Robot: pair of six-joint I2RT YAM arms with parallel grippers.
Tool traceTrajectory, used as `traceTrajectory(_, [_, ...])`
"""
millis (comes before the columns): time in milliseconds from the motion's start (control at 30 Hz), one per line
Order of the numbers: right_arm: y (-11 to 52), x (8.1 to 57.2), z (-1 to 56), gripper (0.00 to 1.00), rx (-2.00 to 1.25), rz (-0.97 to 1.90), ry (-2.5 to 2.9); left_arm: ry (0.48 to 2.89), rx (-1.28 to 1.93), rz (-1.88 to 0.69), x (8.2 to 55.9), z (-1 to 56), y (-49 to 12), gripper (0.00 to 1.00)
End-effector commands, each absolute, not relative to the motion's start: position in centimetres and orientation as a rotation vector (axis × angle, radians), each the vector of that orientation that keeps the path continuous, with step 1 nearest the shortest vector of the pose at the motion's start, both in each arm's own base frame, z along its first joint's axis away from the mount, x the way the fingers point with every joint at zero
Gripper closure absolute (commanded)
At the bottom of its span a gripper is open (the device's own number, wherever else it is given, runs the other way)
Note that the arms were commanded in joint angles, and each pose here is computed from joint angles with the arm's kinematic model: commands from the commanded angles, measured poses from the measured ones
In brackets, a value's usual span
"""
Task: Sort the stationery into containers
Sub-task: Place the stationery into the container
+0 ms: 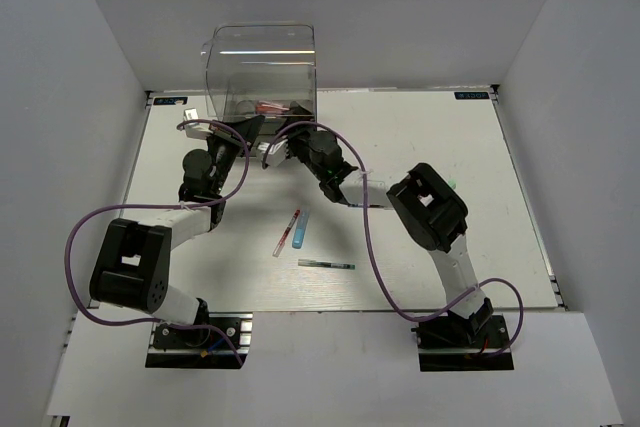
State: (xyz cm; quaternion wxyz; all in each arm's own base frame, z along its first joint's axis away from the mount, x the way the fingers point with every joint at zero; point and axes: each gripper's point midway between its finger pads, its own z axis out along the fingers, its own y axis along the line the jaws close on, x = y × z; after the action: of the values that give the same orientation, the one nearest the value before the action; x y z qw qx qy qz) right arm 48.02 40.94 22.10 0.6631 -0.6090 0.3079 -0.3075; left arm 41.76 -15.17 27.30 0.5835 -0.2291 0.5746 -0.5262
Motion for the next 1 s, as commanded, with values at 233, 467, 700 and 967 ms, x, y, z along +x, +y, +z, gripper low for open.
traceTrajectory(233, [40.1,49.5,23.8,1.0,-1.46,-0.854,0.577,1.228,-0.465,-1.252,41.4,30.9,-15.2,1.0])
traceTrajectory(467, [39.7,50.6,22.9,1.0,-1.552,-0.921,0.546,1.228,-0.465,-1.252,41.4,30.9,-15.2,1.0])
traceTrajectory(700, [39.5,50.6,21.2,1.0,-1.668,-0.951,0.493,1.233,-0.458,-1.257,41.3,30.9,-15.3,1.0])
traceTrajectory(967, [39.8,50.4,19.7,1.0,-1.741,-0.938,0.46,1.233,-0.458,-1.257,41.3,30.9,-15.3,1.0])
